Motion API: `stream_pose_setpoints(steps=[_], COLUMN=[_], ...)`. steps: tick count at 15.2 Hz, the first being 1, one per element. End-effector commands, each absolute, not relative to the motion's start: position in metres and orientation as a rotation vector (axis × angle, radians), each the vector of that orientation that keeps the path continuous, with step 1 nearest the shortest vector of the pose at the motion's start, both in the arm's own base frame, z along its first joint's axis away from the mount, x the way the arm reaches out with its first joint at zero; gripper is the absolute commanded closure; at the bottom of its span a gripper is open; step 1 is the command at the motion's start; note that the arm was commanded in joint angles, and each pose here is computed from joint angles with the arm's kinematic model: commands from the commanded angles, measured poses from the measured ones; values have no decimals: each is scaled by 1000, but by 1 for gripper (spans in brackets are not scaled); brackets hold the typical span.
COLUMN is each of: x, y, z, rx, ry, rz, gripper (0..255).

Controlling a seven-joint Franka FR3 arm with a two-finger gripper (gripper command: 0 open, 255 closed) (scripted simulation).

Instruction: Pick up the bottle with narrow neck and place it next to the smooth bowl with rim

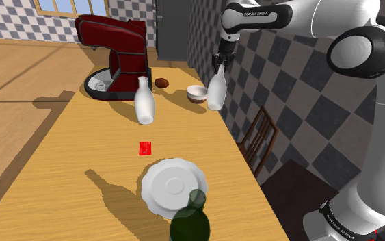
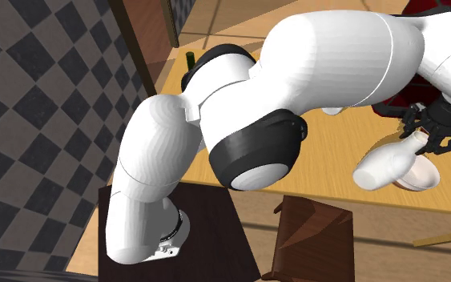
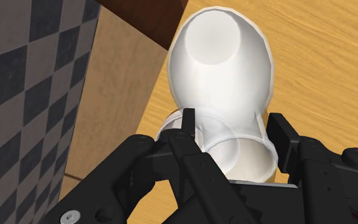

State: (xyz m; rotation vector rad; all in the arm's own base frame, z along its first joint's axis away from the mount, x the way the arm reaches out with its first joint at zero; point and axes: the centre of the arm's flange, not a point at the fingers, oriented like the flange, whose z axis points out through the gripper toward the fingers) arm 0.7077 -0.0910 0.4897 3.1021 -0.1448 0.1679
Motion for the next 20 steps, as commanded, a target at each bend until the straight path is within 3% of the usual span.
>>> stream_pose_setpoints(steps=[1,8,16,17,20], x=[708,708,708,708,708], y=[-91,-91,-91,-91,-91], z=[479,441,441,441,441], rx=[3102,3102,3102,3102,3102], ry=[-145,-145,-145,-145,-145], rz=[170,170,170,170,170], gripper=[255,255,255,0,0])
